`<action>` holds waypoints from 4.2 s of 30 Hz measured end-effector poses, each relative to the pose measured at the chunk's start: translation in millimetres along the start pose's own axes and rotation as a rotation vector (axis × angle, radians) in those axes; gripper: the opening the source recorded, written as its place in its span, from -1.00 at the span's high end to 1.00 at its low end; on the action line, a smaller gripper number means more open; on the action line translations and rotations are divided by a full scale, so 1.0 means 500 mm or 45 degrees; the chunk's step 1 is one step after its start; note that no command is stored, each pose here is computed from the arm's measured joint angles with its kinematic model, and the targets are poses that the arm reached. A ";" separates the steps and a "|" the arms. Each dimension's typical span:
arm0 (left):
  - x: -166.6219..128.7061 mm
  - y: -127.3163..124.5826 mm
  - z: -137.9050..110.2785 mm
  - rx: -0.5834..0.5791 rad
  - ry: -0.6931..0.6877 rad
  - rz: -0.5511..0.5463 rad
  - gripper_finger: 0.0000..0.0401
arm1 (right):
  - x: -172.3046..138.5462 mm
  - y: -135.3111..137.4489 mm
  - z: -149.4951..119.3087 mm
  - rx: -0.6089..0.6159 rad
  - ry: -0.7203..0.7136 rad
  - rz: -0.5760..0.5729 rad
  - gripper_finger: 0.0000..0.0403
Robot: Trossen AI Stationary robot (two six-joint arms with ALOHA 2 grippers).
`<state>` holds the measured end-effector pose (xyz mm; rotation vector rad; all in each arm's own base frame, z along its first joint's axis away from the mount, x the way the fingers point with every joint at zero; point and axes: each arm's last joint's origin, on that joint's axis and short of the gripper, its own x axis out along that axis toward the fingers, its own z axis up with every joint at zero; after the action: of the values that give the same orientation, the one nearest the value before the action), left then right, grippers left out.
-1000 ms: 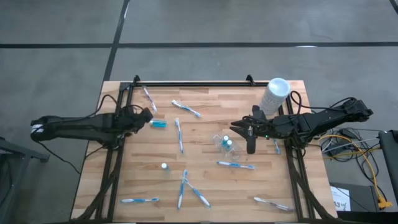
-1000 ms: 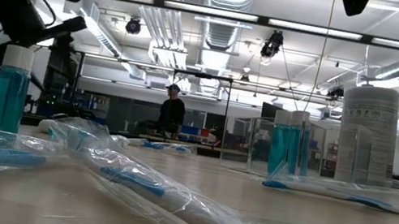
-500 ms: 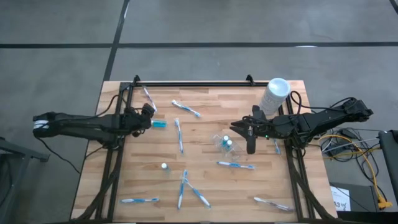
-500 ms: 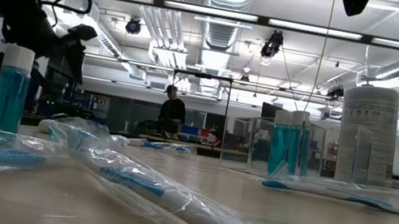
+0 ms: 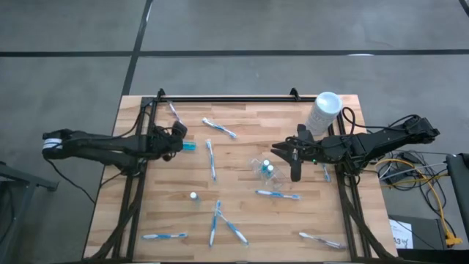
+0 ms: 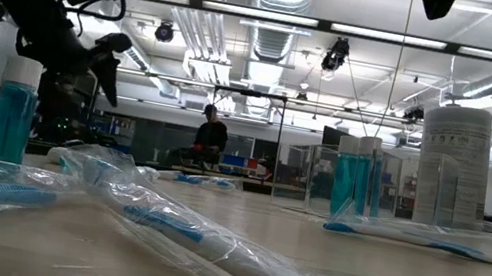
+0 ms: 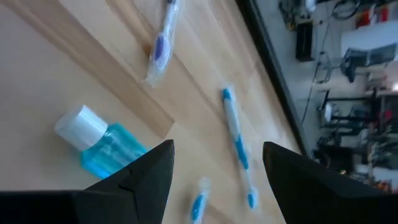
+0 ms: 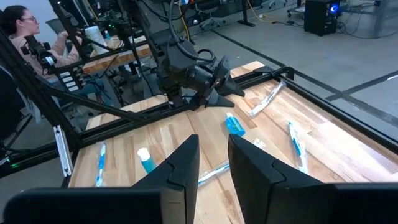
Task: Pick & Place toothbrushing station
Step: Put the blue mouthwash into the middle section of the transparent organizer
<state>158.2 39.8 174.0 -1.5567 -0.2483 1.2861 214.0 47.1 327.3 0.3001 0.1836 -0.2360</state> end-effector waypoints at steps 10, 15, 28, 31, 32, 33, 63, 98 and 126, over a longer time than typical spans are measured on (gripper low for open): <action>0.004 -0.008 -0.003 -0.223 -0.051 -0.071 -0.25 | 0.000 0.000 0.000 0.000 0.000 0.000 0.64; 0.004 -0.008 -0.001 -0.153 -0.079 -0.082 -0.25 | 0.000 0.000 0.000 0.000 0.000 0.000 0.66; 0.002 -0.004 0.000 -0.122 -0.080 -0.040 -0.25 | 0.000 0.000 0.000 0.000 0.000 0.000 0.66; -0.004 -0.001 0.005 -0.163 -0.069 0.065 -0.25 | 0.000 0.000 0.000 0.001 0.000 0.000 0.66; -0.006 0.003 0.007 -0.183 -0.076 0.110 -0.25 | 0.000 0.000 0.000 0.000 0.000 0.000 0.66; -0.008 0.006 0.010 -0.202 -0.090 0.155 -0.25 | 0.000 0.000 0.000 0.000 0.000 0.000 0.66; 0.010 -0.017 -0.030 -0.141 -0.203 0.603 -0.25 | 0.000 0.000 0.000 0.000 0.000 0.001 0.66; 0.016 -0.014 -0.036 -0.072 -0.189 0.645 -0.25 | 0.000 0.000 0.000 0.000 0.000 0.000 0.66; 0.069 0.017 -0.062 -0.121 -0.355 0.673 -0.25 | 0.000 0.000 0.000 0.000 0.000 0.001 0.66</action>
<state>193.7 42.6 142.8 -1.5769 -0.0715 1.9338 214.0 47.2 327.3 0.3003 0.1836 -0.2355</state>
